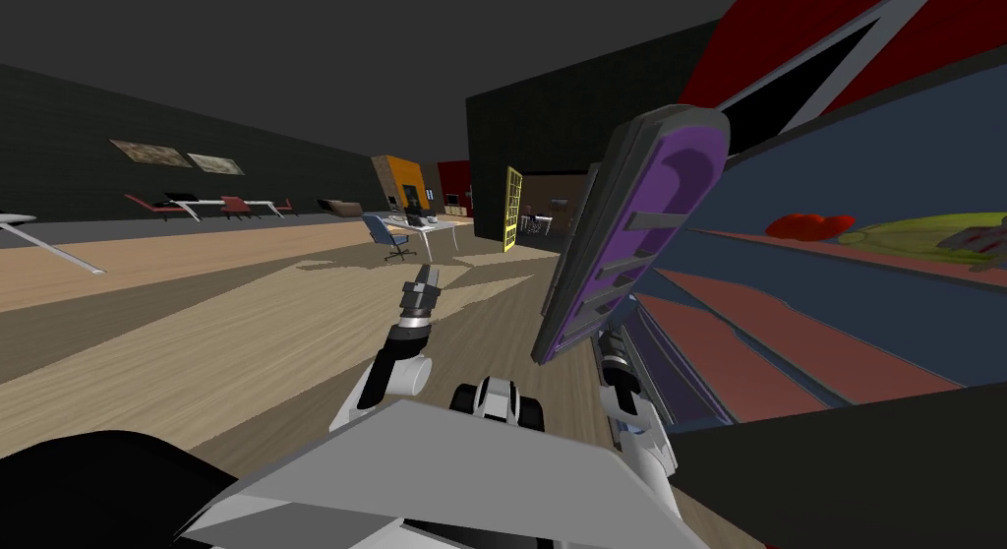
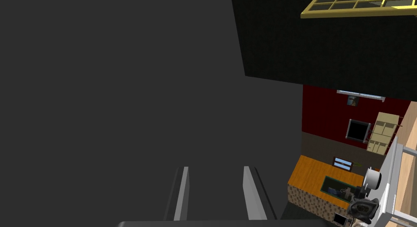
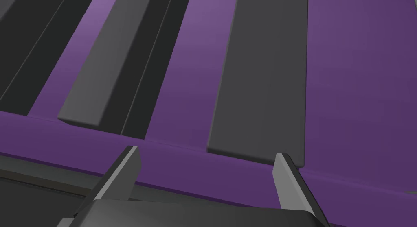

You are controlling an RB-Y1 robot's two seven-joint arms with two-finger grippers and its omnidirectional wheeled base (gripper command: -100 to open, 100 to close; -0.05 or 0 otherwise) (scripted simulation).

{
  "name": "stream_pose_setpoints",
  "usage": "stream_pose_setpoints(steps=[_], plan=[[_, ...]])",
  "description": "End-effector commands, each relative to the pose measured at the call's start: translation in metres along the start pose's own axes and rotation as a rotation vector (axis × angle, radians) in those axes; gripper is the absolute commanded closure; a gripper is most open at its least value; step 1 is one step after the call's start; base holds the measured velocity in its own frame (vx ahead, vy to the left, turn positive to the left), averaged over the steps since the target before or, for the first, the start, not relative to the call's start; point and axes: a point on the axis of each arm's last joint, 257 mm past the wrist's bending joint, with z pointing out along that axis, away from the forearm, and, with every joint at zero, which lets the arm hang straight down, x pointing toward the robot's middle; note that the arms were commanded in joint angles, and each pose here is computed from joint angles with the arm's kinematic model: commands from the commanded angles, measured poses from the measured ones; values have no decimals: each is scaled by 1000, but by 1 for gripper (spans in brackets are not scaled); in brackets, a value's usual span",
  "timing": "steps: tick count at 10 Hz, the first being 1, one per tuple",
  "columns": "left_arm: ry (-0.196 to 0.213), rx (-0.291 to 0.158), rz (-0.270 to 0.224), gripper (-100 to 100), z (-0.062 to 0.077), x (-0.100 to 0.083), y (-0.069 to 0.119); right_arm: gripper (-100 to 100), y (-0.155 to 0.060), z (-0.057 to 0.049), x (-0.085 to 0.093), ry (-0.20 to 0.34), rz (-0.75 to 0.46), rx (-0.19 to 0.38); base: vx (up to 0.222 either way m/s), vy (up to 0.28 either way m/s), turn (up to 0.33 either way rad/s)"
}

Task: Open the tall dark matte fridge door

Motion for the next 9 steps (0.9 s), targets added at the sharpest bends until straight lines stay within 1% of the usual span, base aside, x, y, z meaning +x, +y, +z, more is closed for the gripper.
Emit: stream_pose_setpoints(steps=[1,2,3,6,8,9], plan=[[0,0,0,0,0,0,0,-100,-5,4,22,10,-20,1,92,79,-37],[0,0,0,0,0,0,0,-100,-5,5,33,23,-27,-3,116,110,-64],[0,0,0,0,0,0,0,-100,-4,5,41,36,-29,-9,138,148,-63],[0,0,0,0,0,0,0,-100,-3,4,59,77,-13,-16,170,163,-62],[0,0,0,0,0,0,0,-100,-5,1,69,107,6,-11,205,167,-79],[0,0,0,0,0,0,0,-100,-4,-1,70,119,16,-12,172,138,-58]])
